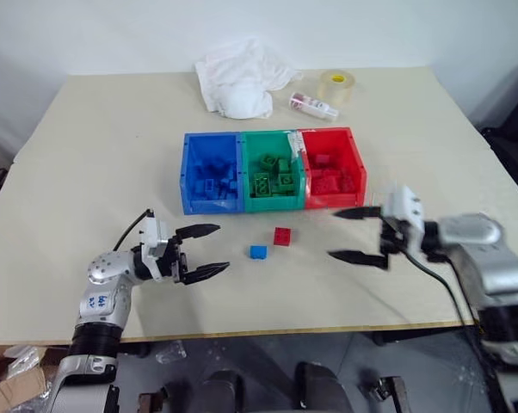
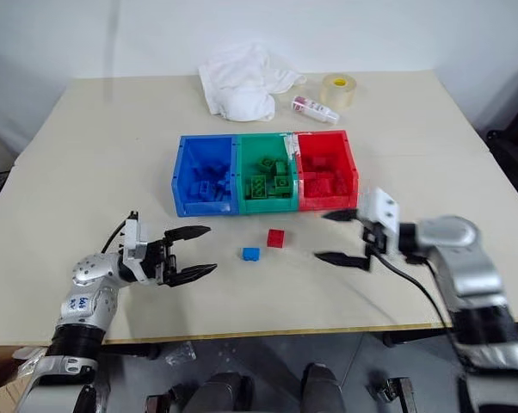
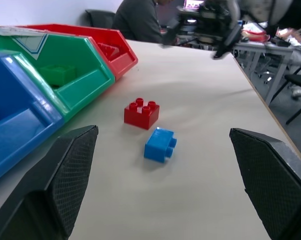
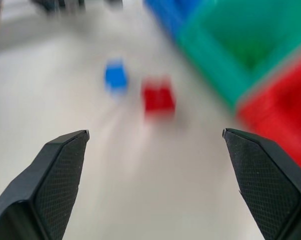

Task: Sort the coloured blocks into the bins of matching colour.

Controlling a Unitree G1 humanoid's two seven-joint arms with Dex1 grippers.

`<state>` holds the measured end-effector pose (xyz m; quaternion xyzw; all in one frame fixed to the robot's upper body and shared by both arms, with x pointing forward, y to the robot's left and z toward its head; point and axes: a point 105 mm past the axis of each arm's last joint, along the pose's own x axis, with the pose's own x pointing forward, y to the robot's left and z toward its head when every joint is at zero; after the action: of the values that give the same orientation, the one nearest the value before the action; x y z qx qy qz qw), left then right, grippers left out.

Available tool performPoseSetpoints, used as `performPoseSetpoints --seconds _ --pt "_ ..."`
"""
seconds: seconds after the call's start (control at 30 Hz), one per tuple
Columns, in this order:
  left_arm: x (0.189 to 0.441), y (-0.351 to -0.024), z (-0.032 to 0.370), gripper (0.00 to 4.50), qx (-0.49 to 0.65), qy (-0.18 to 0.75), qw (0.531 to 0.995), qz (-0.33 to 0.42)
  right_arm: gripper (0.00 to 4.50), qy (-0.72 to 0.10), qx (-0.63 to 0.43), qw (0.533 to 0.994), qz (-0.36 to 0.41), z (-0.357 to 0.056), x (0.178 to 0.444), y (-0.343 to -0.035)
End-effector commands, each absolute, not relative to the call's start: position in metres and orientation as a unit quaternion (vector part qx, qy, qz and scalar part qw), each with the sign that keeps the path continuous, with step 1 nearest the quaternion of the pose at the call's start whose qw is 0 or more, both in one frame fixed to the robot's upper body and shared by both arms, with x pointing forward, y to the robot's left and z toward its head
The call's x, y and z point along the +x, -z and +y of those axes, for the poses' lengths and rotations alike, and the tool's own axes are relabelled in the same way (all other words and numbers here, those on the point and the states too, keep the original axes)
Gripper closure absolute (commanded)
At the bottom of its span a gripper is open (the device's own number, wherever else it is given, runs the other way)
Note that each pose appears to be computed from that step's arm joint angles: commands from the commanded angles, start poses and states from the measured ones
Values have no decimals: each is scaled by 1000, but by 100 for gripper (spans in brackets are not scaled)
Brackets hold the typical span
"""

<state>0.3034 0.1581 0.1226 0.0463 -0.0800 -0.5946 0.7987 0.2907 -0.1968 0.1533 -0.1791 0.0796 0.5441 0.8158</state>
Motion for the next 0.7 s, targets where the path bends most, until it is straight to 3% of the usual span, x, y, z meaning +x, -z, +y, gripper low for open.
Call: performPoseSetpoints --seconds 0.03,0.33,0.7 --pt "304 -130 165 0 57 593 798 -89 3 -529 -194 823 73 -214 274 -168" --pt "306 -134 168 0 62 591 799 -90 3 -530 -189 824 72 -202 274 -169" --pt "299 -136 167 0 60 579 807 -99 3 -553 -194 807 73 -120 337 -133"
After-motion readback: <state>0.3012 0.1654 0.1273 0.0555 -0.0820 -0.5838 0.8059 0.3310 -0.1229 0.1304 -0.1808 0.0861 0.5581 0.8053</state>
